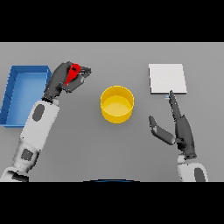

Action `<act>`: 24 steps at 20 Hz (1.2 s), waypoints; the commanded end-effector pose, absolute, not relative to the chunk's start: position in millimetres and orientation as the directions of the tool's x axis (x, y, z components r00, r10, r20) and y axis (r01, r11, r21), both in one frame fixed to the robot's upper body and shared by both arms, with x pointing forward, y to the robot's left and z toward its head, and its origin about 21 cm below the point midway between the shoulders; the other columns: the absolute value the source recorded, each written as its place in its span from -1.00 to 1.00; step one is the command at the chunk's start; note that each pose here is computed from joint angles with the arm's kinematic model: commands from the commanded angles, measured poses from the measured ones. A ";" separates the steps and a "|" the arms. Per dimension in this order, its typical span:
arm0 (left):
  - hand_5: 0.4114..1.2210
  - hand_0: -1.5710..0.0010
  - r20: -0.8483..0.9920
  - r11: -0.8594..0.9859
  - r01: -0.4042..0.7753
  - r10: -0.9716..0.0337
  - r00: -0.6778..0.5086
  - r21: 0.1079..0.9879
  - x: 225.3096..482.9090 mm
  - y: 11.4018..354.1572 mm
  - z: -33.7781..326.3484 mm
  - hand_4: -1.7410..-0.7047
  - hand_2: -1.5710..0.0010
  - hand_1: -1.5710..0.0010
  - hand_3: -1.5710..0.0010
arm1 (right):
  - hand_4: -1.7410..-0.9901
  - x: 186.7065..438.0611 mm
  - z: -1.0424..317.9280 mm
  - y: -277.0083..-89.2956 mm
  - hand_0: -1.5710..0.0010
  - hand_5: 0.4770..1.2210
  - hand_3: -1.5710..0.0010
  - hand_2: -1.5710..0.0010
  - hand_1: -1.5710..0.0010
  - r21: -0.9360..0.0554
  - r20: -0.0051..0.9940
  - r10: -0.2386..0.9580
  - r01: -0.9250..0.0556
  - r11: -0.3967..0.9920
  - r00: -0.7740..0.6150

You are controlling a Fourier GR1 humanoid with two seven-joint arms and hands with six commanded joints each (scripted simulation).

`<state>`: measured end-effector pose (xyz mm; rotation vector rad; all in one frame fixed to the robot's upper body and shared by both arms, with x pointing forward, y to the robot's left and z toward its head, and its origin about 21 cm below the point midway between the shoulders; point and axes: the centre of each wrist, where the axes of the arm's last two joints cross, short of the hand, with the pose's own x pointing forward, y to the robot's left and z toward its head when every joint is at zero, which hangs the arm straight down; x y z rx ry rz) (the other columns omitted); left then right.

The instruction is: Pick up the red beaker and tilt it to pour out 1 green nut into yellow bowl. Pick up the yellow bowl and place it on the metallic measuring scale.

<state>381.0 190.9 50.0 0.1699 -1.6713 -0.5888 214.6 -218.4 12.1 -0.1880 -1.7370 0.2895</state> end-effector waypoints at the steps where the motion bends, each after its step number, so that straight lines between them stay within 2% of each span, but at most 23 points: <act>1: 0.75 -0.99 0.842 0.816 0.220 -0.493 -0.218 0.535 379.9 191.0 54.2 -0.99 -0.99 -0.99 -0.99 | 0.46 213.8 13.4 -217.7 1.00 -0.51 1.00 1.00 1.00 -0.293 0.942 0.281 -0.039 0.955 -0.185; 5: 0.77 -1.00 0.672 0.619 0.261 -0.686 -0.278 0.741 384.5 172.0 77.4 -1.00 -1.00 -1.00 -1.00 | 0.50 214.2 14.9 -214.5 1.00 -0.50 1.00 1.00 1.00 -0.295 0.944 0.282 -0.053 0.954 -0.168; 7: 0.80 -1.00 0.578 0.512 0.270 -0.749 -0.325 0.815 387.7 163.2 86.3 -1.00 -1.00 -1.00 -1.00 | 0.50 215.9 16.4 -218.5 1.00 -0.49 1.00 1.00 1.00 -0.293 0.945 0.281 -0.053 0.955 -0.165; 11: 0.91 -1.00 0.307 0.226 0.236 -0.861 -0.405 0.945 389.2 141.4 93.1 -1.00 -1.00 -1.00 -1.00 | 0.49 214.4 17.7 -215.0 1.00 -0.47 1.00 1.00 1.00 -0.276 0.949 0.263 -0.057 0.959 -0.172; 13: 0.94 -1.00 0.196 0.096 0.235 -0.872 -0.449 0.967 387.4 126.2 96.2 -1.00 -1.00 -1.00 -1.00 | 0.48 213.8 15.6 -214.3 1.00 -0.47 1.00 1.00 1.00 -0.270 0.953 0.257 -0.062 0.961 -0.159; 14: 0.95 -1.00 0.128 0.020 0.230 -0.875 -0.467 0.973 388.2 123.2 97.6 -0.90 -1.00 -1.00 -1.00 | 0.46 215.5 15.0 -213.5 1.00 -0.47 1.00 1.00 1.00 -0.267 0.956 0.257 -0.055 0.962 -0.143; 17: 0.98 -1.00 -0.040 -0.170 0.200 -0.848 -0.528 0.965 390.8 114.6 108.2 -0.94 -1.00 -1.00 -0.76 | 0.45 211.6 15.7 -213.0 1.00 -0.48 1.00 1.00 1.00 -0.249 0.959 0.239 -0.051 0.967 -0.151; 21: 0.99 -1.00 -0.225 -0.381 0.147 -0.769 -0.598 0.913 397.1 96.7 116.9 -0.96 -1.00 -1.00 -0.65 | 0.42 211.0 12.0 -214.4 1.00 -0.56 1.00 1.00 1.00 -0.201 0.973 0.193 -0.058 0.978 -0.127; 23: 0.99 -1.00 -0.283 -0.455 0.121 -0.718 -0.636 0.882 399.7 89.1 118.3 -0.97 -1.00 -1.00 -0.77 | 0.39 212.0 12.6 -210.0 1.00 -0.61 1.00 1.00 1.00 -0.208 0.970 0.199 -0.055 0.977 -0.137; 24: 0.99 -1.00 -0.310 -0.487 0.101 -0.688 -0.656 0.867 400.8 86.7 117.6 -0.97 -1.00 -1.00 -0.82 | 0.39 213.1 14.5 -215.7 1.00 -0.62 1.00 1.00 1.00 -0.223 0.967 0.215 -0.041 0.974 -0.137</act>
